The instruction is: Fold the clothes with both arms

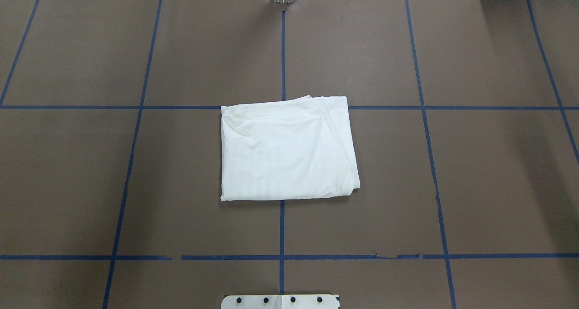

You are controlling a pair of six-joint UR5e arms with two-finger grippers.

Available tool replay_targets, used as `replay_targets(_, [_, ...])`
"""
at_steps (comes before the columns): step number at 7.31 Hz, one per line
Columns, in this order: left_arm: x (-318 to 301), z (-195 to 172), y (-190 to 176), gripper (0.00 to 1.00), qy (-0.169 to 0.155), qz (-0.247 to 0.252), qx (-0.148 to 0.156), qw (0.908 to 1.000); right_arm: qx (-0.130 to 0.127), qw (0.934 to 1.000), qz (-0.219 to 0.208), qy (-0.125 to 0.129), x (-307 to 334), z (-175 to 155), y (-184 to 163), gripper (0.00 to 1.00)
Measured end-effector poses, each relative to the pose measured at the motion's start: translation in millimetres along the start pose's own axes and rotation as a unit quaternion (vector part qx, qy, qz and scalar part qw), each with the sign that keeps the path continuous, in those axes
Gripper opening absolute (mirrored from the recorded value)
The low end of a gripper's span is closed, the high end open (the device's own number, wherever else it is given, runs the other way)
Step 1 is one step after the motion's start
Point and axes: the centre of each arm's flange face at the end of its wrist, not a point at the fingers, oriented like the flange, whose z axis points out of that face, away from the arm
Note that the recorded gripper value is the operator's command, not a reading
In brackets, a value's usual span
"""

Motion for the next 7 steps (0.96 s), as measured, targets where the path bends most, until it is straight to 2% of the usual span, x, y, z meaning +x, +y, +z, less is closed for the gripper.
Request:
replay_targets(3, [-12.8, 7.0, 12.7, 1.00, 0.000, -0.009, -0.008, 0.9999, 0.006, 1.0000, -0.004, 0.003, -3.7, -6.2, -1.0, 1.00])
replay_targets(7, [-22.4, 16.3, 18.4, 1.00, 0.002, -0.005, -0.018, 0.9998, 0.001, 1.0000, 0.000, 0.005, 0.4, -1.3, -0.1, 1.00])
